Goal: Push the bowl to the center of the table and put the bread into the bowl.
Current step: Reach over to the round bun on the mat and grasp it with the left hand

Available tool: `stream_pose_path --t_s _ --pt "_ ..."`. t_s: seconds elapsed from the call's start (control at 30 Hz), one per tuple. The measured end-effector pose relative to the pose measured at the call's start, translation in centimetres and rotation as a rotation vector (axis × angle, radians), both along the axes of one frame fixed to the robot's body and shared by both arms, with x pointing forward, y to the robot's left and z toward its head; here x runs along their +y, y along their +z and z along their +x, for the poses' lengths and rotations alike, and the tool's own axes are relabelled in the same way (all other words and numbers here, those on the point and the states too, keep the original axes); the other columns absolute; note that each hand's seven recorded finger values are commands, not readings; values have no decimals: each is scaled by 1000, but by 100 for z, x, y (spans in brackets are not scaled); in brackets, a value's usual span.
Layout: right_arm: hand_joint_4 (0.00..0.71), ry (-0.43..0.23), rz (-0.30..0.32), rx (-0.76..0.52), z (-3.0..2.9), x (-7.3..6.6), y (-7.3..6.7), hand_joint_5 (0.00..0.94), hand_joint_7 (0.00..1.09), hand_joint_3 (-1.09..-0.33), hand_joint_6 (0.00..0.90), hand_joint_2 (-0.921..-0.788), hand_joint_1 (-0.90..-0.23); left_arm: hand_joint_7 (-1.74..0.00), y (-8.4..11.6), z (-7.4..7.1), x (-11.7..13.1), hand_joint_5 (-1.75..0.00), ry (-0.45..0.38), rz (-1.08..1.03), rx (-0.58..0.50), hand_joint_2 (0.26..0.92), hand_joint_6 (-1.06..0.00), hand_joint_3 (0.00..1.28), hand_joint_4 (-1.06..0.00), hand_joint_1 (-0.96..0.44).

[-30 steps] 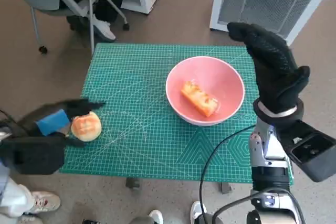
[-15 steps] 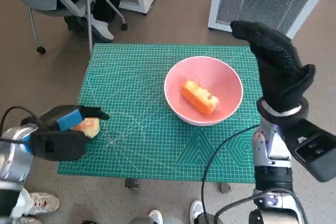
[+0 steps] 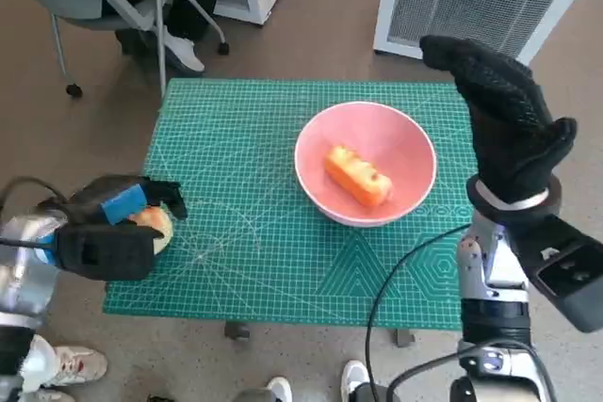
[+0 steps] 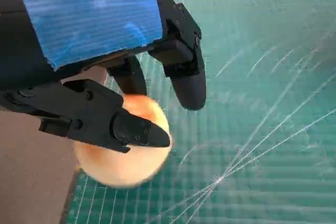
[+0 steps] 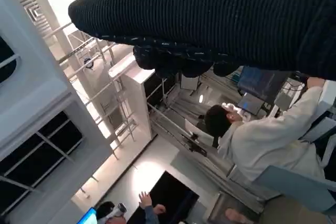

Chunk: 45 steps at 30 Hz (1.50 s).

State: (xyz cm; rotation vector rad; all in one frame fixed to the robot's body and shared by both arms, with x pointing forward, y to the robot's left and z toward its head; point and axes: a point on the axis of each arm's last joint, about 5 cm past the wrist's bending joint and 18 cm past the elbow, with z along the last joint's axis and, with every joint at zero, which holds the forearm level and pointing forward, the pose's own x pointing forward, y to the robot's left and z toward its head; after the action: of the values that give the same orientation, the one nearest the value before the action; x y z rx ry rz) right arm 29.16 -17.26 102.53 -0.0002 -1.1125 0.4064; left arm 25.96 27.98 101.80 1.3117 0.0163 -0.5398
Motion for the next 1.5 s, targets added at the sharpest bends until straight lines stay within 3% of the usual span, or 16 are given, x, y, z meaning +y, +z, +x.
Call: stream_pose_path --t_s 0.3,0.67,0.8,0.97,1.23,1.4,1.47,1.5 --pt "-1 1 1 -2 0 6 1 440 628 -817 -1 -921 -565 -1207 659 40 -281 -1253 -166 -80 -304 920 -649 119 -546 1" --pt "-1 3 5 -12 9 29 4 445 631 -815 -1 -921 -576 -1247 1101 218 -904 -1246 -483 -95 -531 920 -623 132 -543 0" --pt "-1 4 6 -14 17 44 6 446 632 -813 -1 -921 -573 -1199 1195 336 -1147 -1292 -583 -83 -550 920 -628 130 -542 0" --pt "-1 0 -1 -15 21 52 0 448 631 -811 -1 -921 -570 -1199 1290 453 -1419 -1211 -661 -68 -555 920 -641 95 -605 0" --pt "-1 -12 6 -25 13 50 0 452 632 -811 -1 -921 -553 -1250 1343 563 -1761 -1128 -690 -94 -503 920 -625 87 -646 1" --pt "-1 -18 12 -34 -4 40 11 451 631 -813 -1 -921 -547 -1244 1325 595 -1805 -1132 -684 -108 -452 920 -612 85 -661 1" --pt "-1 -23 13 -38 -15 30 12 451 631 -813 -1 -921 -546 -1254 1318 595 -1790 -1171 -680 -113 -434 921 -609 106 -615 1" --pt "-1 -25 13 -38 -21 25 8 451 631 -812 -1 -921 -546 -1294 1316 590 -1776 -973 -678 -115 -427 921 -585 136 -556 -126"
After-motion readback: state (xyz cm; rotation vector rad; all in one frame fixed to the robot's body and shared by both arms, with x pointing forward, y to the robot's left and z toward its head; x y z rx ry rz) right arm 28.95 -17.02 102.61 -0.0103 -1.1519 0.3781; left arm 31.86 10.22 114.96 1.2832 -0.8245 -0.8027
